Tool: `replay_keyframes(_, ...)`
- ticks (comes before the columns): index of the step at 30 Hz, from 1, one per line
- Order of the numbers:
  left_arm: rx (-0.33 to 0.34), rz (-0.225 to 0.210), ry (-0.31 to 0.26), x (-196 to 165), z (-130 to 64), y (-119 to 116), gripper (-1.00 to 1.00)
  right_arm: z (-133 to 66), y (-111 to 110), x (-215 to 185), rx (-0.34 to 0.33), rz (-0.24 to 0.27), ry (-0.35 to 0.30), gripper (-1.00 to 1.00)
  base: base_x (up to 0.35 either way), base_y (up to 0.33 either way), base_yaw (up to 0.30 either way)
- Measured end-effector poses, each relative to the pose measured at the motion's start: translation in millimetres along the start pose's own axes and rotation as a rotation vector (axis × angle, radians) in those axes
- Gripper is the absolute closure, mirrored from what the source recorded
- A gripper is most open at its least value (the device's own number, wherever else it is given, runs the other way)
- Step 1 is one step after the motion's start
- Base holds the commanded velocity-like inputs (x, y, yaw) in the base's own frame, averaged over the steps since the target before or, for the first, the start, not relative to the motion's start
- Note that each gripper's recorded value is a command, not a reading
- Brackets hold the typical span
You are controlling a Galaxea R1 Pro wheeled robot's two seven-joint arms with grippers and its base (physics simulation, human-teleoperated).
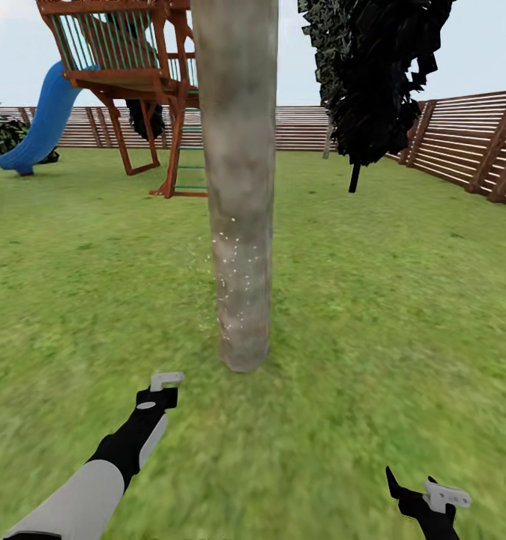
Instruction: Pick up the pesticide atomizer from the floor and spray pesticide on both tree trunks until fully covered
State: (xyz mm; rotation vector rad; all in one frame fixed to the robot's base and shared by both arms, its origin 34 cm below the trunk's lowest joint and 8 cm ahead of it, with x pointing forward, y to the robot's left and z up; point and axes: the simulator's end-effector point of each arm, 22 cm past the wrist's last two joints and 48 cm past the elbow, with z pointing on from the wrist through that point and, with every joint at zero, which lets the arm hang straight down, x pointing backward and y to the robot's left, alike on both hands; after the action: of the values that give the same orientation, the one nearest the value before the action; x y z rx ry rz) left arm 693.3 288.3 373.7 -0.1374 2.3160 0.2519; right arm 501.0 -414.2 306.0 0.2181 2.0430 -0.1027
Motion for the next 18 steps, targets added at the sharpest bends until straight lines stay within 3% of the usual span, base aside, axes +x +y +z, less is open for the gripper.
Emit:
replay_keyframes(6, 0.005, -0.003, 0.002, 0.4, -0.7, -4.0, 1.0, 0.0, -0.3, -0.2, 0.0, 0.0, 0.0, -1.0, 0.0, -0.27, 0.248)
replay_keyframes(10, 0.024, -0.011, 0.003, 0.8, -3.7, -18.8, 1.0, 0.1, -0.4, -0.3, 0.0, -0.001, 0.0, -1.0, 0.0, -0.27, 0.028)
replay_keyframes(18, 0.026, -0.011, 0.003, 0.7, -4.2, -21.0, 1.0, 0.1, -0.5, -0.3, 0.0, -0.001, 0.0, -1.0, 0.0, -0.27, 0.001)
